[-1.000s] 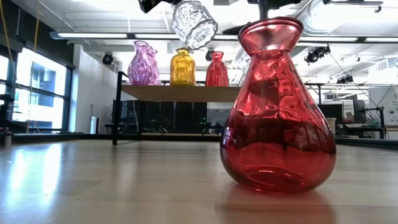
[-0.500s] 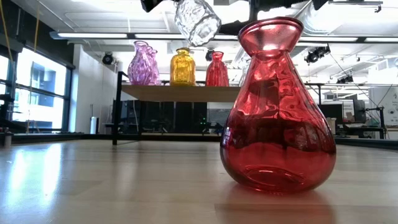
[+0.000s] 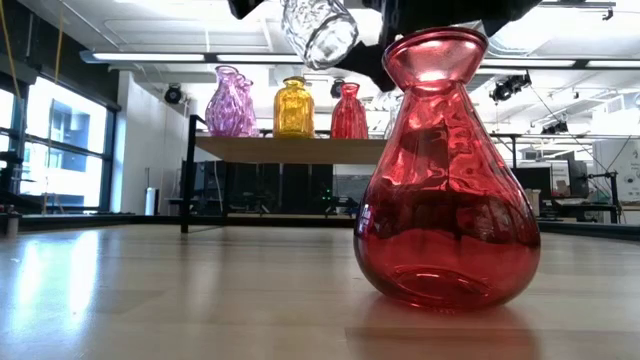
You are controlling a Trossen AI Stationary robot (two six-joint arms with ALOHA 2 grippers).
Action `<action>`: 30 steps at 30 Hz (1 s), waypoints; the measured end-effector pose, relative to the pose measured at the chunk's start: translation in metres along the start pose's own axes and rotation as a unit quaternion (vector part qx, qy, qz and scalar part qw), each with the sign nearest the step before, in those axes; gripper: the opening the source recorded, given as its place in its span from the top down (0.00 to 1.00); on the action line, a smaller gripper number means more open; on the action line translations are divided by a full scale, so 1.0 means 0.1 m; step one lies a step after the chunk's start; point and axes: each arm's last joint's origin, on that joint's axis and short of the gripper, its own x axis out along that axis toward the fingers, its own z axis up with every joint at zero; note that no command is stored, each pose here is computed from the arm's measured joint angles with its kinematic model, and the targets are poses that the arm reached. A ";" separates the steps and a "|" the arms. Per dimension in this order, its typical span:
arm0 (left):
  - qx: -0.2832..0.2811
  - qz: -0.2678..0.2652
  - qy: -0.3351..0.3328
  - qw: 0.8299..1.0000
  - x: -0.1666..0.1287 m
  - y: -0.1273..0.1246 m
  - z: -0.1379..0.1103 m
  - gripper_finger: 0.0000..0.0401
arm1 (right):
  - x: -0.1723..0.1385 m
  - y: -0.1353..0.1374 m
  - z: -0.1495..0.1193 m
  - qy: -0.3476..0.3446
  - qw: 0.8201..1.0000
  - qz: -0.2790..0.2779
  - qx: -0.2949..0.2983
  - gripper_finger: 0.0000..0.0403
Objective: Sort vases onto shelf
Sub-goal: Put the transparent vase on the shelf and align it with the other transparent vases
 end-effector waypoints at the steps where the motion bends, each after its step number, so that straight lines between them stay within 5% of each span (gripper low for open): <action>1: 0.000 -0.002 0.000 1.000 0.00 0.00 0.00 0.99 | 0.01 -0.01 0.00 0.002 1.000 -0.002 -0.001 0.03; 15: 0.000 -0.001 0.002 1.000 0.02 0.00 0.00 0.99 | 0.40 0.18 0.27 0.136 0.987 -0.034 -0.078 0.05; 30: 0.001 0.002 0.013 1.000 0.02 0.00 -0.02 0.99 | 0.40 0.19 0.27 0.167 0.981 -0.057 -0.078 0.14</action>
